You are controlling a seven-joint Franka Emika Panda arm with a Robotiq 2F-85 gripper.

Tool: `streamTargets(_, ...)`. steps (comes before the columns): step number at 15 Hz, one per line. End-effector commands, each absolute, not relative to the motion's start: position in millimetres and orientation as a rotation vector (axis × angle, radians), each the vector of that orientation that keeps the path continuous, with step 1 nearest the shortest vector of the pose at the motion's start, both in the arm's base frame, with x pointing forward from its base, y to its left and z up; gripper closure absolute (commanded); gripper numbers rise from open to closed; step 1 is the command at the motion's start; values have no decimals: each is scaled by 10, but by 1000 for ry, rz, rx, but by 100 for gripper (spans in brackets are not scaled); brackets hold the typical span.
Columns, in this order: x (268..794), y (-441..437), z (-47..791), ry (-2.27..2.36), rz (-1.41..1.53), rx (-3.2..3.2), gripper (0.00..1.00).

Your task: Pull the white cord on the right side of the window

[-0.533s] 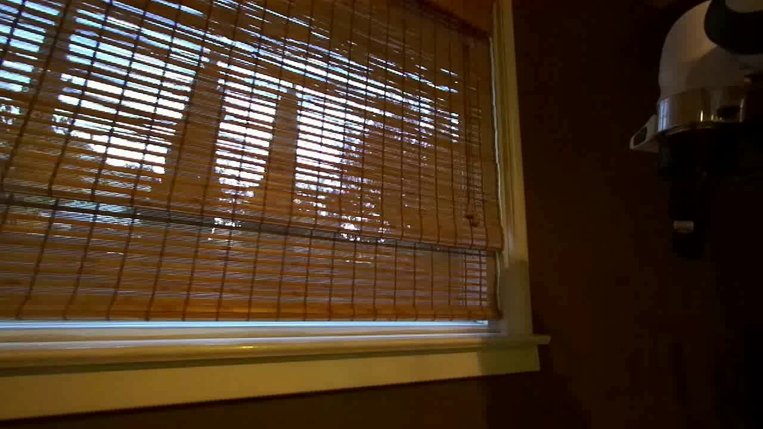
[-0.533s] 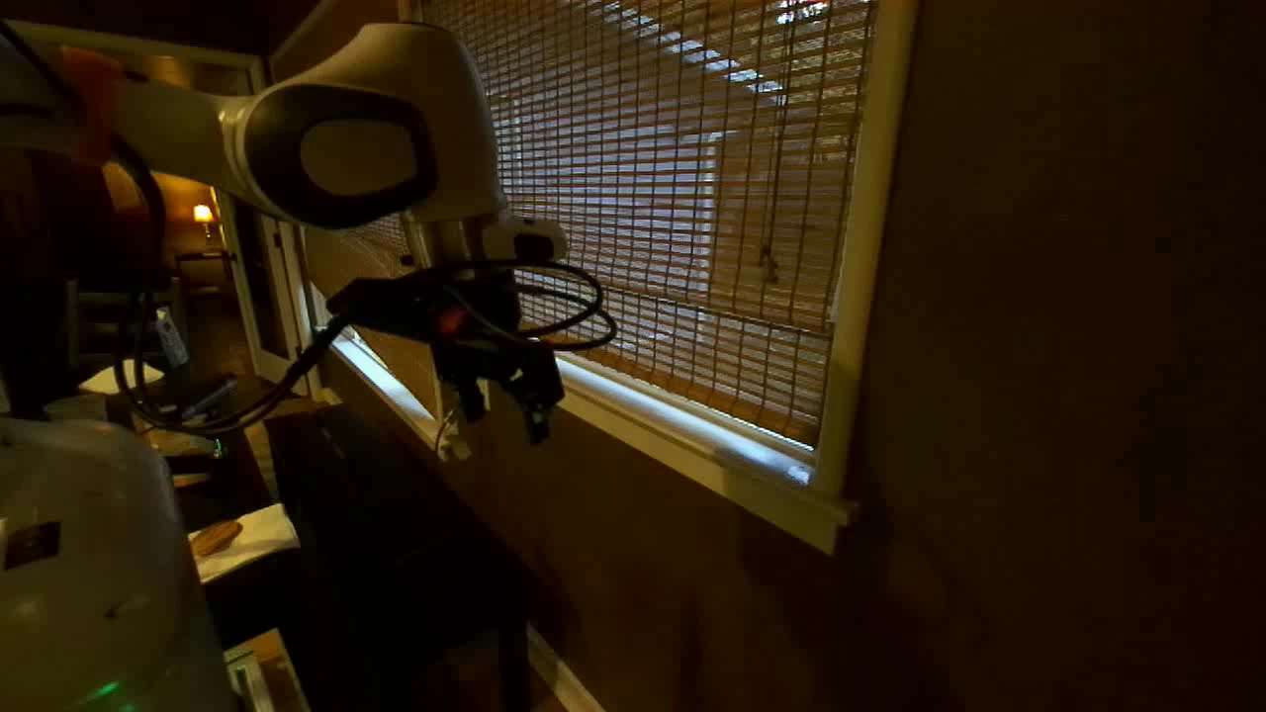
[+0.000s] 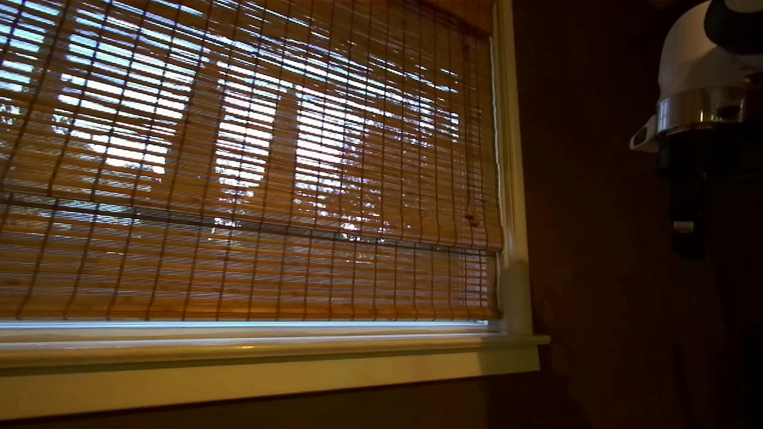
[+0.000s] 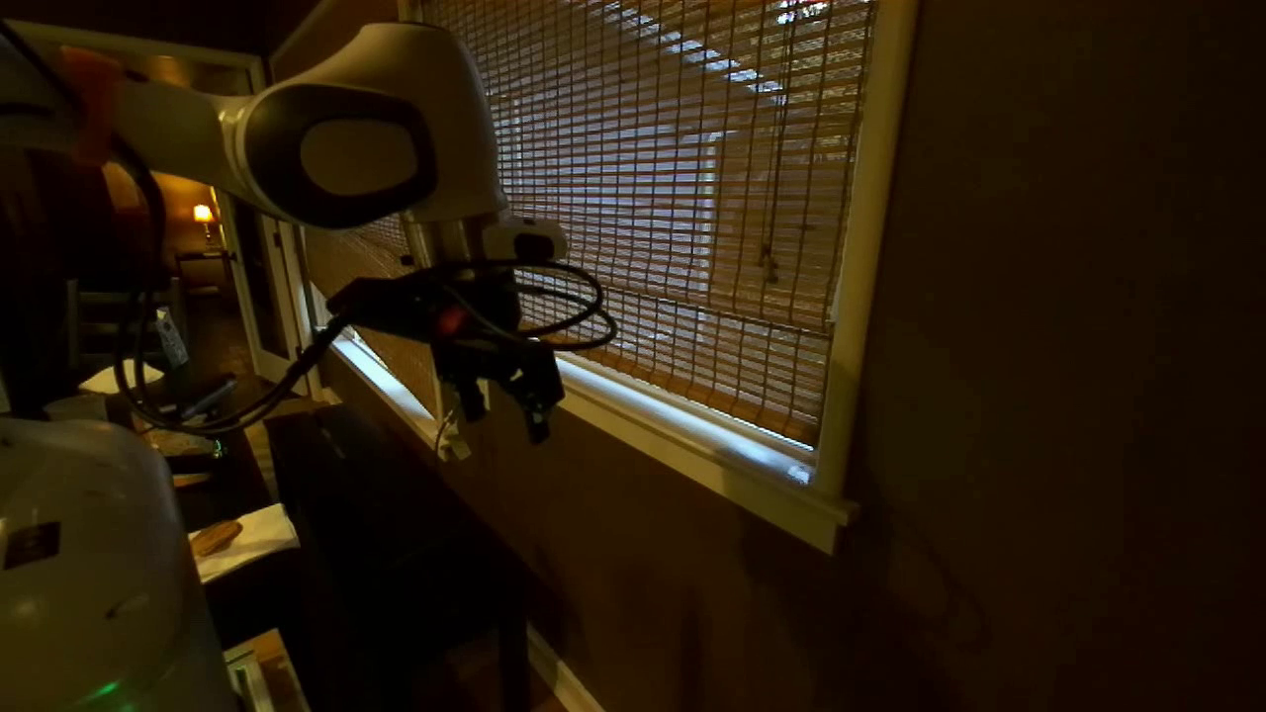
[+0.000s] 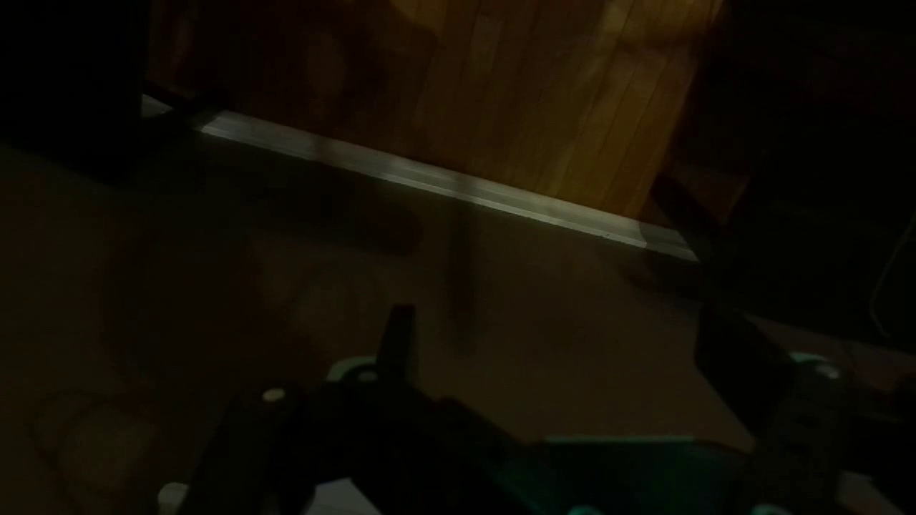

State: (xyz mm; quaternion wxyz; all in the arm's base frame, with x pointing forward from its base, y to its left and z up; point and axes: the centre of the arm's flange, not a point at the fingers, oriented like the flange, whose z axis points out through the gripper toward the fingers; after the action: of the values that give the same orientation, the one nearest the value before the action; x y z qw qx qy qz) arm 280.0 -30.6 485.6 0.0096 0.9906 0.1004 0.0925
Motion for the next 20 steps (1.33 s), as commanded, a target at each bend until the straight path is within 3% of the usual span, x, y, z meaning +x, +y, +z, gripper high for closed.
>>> streamTargets(1, 2800, -306, 4856, 313, 289, 3093, 0)
streamTargets(8, 2917, -304, 5019, 267, 234, 3098, 0)
streamTargets(20, 3974, -737, 6688, -420, 837, 3062, 0)
